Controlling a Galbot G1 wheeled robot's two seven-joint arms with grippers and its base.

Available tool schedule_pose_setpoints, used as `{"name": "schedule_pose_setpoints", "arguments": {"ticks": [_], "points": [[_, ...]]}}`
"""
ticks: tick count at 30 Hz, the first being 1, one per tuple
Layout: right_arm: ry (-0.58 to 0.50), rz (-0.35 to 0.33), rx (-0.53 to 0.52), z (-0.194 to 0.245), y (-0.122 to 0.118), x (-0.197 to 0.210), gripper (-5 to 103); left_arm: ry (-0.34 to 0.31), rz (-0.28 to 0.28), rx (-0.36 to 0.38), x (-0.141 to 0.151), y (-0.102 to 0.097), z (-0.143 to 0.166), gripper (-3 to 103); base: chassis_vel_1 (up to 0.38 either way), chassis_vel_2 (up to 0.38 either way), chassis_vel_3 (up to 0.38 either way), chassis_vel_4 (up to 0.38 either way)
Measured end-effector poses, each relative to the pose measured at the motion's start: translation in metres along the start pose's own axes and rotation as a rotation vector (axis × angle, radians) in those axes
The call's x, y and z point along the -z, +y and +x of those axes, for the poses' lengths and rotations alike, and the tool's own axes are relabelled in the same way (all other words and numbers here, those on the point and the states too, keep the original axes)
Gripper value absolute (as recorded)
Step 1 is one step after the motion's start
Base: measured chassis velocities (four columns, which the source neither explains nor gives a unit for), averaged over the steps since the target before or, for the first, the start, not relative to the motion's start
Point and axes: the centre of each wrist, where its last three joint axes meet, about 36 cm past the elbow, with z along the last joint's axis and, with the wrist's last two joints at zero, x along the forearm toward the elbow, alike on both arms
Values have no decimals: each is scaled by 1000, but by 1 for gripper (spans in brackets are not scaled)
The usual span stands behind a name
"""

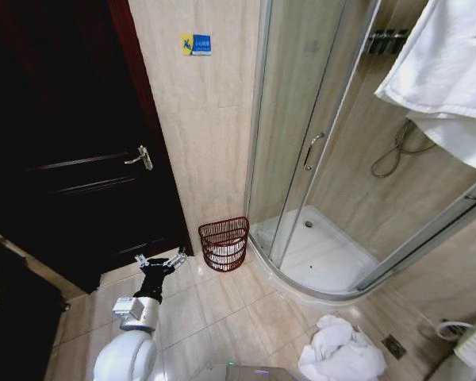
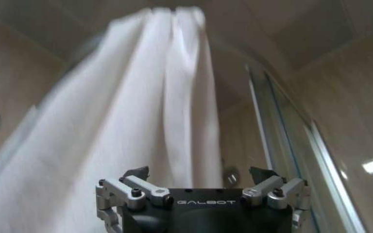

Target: Discard the used towel into the hamper.

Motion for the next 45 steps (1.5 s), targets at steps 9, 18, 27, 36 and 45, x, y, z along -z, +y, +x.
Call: {"name": "schedule_pose_setpoints", "arguments": {"ticks": [9, 18, 27, 36, 45], "points": [[-16, 1, 3, 24, 46, -37, 100, 0, 0, 0, 0, 0, 0, 100, 0, 0, 0, 0], [-95, -183, 49, -28, 103, -19, 100, 0, 0, 0, 0, 0, 0, 100, 0, 0, 0, 0], [-164, -223, 84, -55, 158, 27, 100, 0, 0, 0, 0, 0, 0, 100, 0, 0, 0, 0], [-195, -76, 76, -103, 140, 50, 100, 0, 0, 0, 0, 0, 0, 100, 0, 0, 0, 0], [-167, -59, 83, -162, 116, 82, 100, 0, 0, 0, 0, 0, 0, 100, 0, 0, 0, 0]]}}
